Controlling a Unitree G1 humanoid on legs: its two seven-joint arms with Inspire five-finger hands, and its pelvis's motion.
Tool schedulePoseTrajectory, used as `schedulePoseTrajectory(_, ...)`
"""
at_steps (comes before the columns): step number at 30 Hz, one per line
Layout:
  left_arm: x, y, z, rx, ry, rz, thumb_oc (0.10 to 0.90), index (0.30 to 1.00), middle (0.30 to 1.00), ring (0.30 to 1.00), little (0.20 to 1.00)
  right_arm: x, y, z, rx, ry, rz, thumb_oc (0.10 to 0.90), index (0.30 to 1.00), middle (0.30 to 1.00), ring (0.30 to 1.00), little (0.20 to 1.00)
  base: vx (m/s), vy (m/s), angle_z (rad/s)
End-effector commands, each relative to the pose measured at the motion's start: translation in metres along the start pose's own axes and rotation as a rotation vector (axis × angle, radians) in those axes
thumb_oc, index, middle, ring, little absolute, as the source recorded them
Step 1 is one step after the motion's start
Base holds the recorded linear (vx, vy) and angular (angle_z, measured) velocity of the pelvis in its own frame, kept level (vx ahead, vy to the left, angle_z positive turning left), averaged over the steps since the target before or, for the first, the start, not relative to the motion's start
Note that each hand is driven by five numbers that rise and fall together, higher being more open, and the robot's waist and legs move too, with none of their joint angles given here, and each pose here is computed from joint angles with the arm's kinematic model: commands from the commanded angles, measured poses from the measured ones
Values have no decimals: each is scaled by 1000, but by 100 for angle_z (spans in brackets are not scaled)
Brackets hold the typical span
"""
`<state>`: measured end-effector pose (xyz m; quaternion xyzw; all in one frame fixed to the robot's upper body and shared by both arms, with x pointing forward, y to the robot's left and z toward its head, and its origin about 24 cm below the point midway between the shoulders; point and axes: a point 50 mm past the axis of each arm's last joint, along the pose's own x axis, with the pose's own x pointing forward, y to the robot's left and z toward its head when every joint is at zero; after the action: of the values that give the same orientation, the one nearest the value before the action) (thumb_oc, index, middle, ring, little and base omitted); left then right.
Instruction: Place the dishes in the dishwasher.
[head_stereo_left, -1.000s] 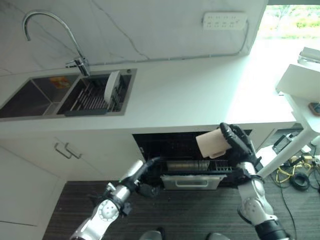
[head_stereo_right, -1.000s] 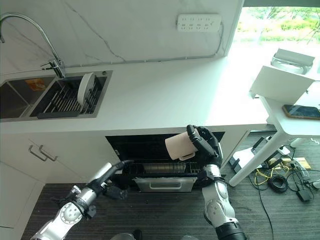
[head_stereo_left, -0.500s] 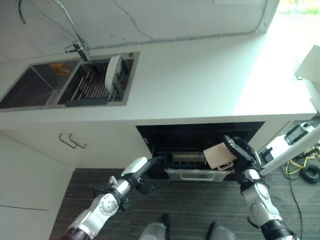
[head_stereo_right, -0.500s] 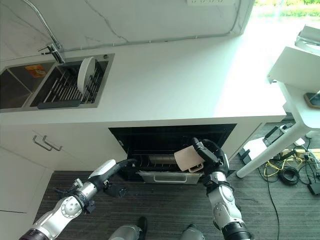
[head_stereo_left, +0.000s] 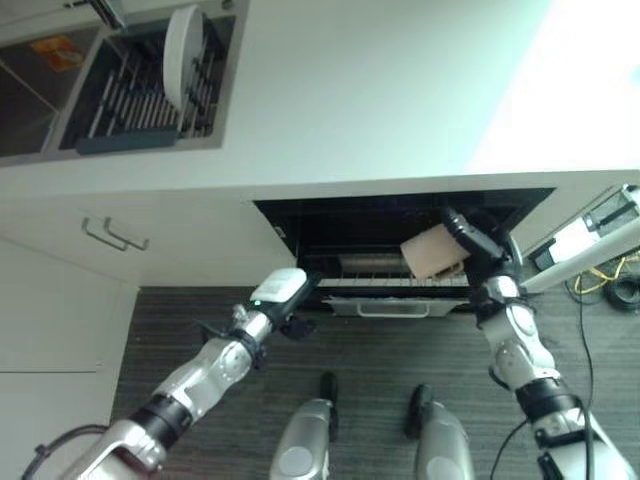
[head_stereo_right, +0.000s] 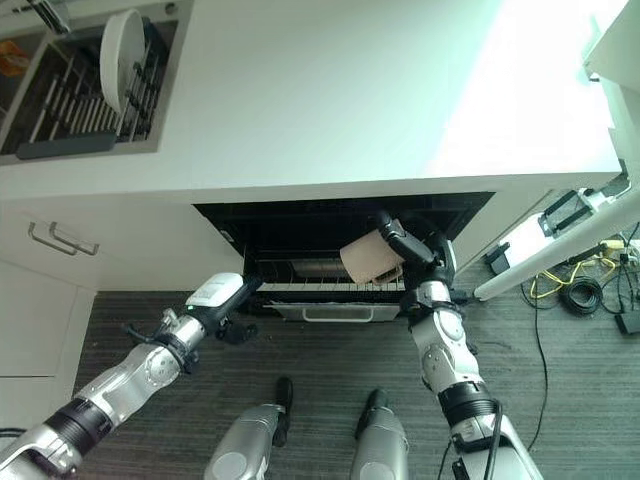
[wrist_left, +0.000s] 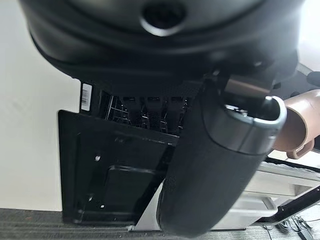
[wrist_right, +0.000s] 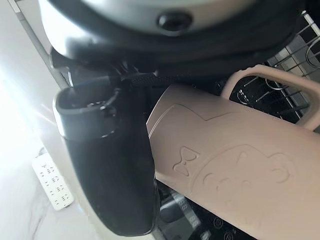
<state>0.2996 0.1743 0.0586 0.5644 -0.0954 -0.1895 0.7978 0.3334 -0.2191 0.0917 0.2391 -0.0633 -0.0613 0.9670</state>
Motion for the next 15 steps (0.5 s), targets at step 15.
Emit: schedulePoseTrajectory(15,21,2,43,97,-192,-840,800,900,900,900,900,46,75,120,-90,-304,218,400,300,300,300,300,-69,27,-5)
